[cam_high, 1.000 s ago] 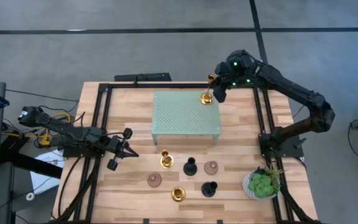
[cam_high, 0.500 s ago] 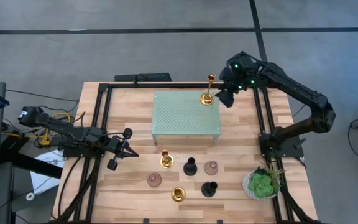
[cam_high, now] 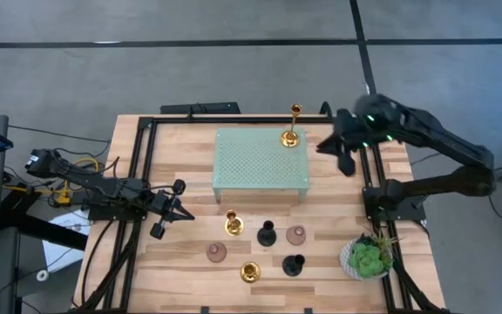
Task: Pick & Place candle stick holders
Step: Put the bottom black candle holder on the shelf
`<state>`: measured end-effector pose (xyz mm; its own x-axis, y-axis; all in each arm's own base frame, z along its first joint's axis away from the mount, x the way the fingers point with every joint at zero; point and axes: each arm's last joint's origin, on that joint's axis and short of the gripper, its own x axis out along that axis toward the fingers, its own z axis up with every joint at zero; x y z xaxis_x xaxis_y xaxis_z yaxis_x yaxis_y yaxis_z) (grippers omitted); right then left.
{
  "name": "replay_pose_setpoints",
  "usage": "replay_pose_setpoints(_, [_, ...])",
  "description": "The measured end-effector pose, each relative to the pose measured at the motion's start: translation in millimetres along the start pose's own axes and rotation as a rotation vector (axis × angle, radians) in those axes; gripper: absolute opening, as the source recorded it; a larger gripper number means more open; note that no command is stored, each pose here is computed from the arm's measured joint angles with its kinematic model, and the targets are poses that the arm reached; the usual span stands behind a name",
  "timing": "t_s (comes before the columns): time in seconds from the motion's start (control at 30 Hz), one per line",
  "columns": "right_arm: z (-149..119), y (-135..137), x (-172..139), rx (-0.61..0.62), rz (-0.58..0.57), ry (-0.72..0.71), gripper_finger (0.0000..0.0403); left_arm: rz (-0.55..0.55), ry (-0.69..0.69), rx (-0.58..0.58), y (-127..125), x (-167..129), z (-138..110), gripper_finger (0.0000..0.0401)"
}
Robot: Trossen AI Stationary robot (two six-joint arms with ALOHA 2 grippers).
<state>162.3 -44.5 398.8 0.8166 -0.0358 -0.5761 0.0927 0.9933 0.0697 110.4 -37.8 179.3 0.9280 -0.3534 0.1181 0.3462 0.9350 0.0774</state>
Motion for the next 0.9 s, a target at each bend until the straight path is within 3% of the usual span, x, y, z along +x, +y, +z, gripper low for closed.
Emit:
replay_pose_setpoints(0.17, [-34.0,22.5,-7.6,0.032,0.076,-0.118,0.0013,0.000,0.000,0.000,0.0,0.0,0.0,0.0012])
replay_pose_setpoints(0.4, [-78.2,41.0,9.9,0.070,0.165,-0.095,0.0003,0.000,0.000,0.000,0.0,0.0,0.0,0.0012])
replay_pose_setpoints(0.63, [-93.4,64.6,27.8,-0.085,0.318,-0.113,0.0002,0.000,0.000,0.000,0.0,0.0,0.0,0.0012])
replay_pose_setpoints(0.8, [-105.1,79.3,39.5,-0.190,0.453,-0.010,0.0001,0.000,0.000,0.000,0.0,0.0,0.0,0.0012])
replay_pose_setpoints(0.9, [-105.4,86.0,48.5,-0.208,0.463,0.022,0.0001,0.000,-0.001,0.000,0.0,0.0,0.1,0.0012])
